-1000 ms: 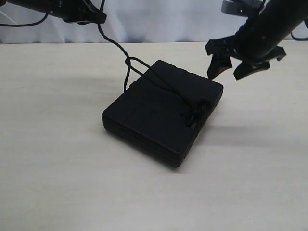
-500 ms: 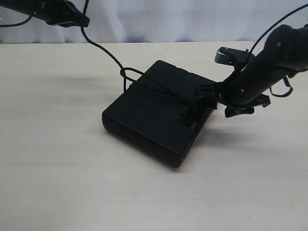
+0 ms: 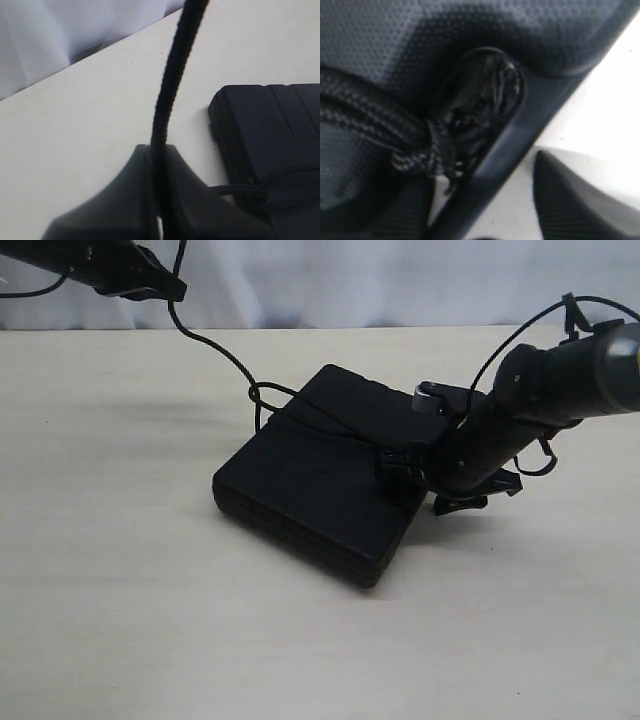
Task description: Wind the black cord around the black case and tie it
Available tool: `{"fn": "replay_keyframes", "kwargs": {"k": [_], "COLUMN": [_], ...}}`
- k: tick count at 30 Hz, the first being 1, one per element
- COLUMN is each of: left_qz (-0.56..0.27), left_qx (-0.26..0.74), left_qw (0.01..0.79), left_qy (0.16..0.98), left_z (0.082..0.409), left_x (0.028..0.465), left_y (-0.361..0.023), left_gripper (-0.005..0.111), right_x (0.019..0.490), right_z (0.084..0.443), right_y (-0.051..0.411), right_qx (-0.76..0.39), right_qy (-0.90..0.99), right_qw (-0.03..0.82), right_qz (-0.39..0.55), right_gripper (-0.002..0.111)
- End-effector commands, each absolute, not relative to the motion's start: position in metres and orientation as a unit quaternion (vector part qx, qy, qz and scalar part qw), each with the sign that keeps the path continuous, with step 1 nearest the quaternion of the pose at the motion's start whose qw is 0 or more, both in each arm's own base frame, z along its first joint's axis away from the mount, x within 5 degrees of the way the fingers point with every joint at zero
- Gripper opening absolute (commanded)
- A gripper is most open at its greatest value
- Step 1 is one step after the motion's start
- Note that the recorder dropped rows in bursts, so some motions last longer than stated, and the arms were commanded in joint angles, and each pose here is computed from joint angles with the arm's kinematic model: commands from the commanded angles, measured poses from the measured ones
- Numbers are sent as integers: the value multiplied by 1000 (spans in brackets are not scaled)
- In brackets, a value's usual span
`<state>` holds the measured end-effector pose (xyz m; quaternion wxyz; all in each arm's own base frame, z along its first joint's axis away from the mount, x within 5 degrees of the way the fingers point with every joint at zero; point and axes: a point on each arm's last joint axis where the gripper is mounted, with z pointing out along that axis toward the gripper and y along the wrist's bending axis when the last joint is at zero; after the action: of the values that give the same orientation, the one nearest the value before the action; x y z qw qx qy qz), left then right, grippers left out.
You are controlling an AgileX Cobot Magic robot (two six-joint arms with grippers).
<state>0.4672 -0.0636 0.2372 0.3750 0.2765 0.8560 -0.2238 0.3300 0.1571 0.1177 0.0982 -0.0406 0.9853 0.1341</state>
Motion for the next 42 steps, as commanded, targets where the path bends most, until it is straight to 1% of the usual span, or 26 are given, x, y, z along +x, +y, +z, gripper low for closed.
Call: {"fn": "replay_keyframes", "kwargs": {"k": [1,3,4,5,11,15,22,28,34,42], "left_qz": [-231,-230,-226,-218,-156,-114,-86,-82,-62,-61], "left_qx": [270,265,264,265,245,202,125,65,41,41], "left_qw": [369,363,359,354,309,289,280,265,263,259], "left_qy": [859,863,866,870,906,929,948,958,962,963], "left_z": [240,239,238,237,227,209,169,146,129,126], "left_x": [465,465,465,464,463,460,447,432,421,418], "left_y": [-63,-63,-62,-61,-49,-34,9,39,49,49], "left_gripper": [0,0,0,0,0,0,0,0,0,0], "right_x": [332,332,333,334,340,346,354,356,357,357], "right_z": [115,115,116,117,118,119,120,121,122,122], "right_y": [156,155,153,151,135,124,113,115,115,115], "right_qx": [-34,-35,-37,-36,-8,17,56,82,82,82], "right_qy": [985,985,985,985,985,984,979,974,974,973], "right_qw": [107,109,111,113,117,123,147,159,162,163], "right_qz": [130,129,127,125,124,124,126,139,139,139], "right_gripper": [29,13,6,4,4,4,4,4,4,4]}}
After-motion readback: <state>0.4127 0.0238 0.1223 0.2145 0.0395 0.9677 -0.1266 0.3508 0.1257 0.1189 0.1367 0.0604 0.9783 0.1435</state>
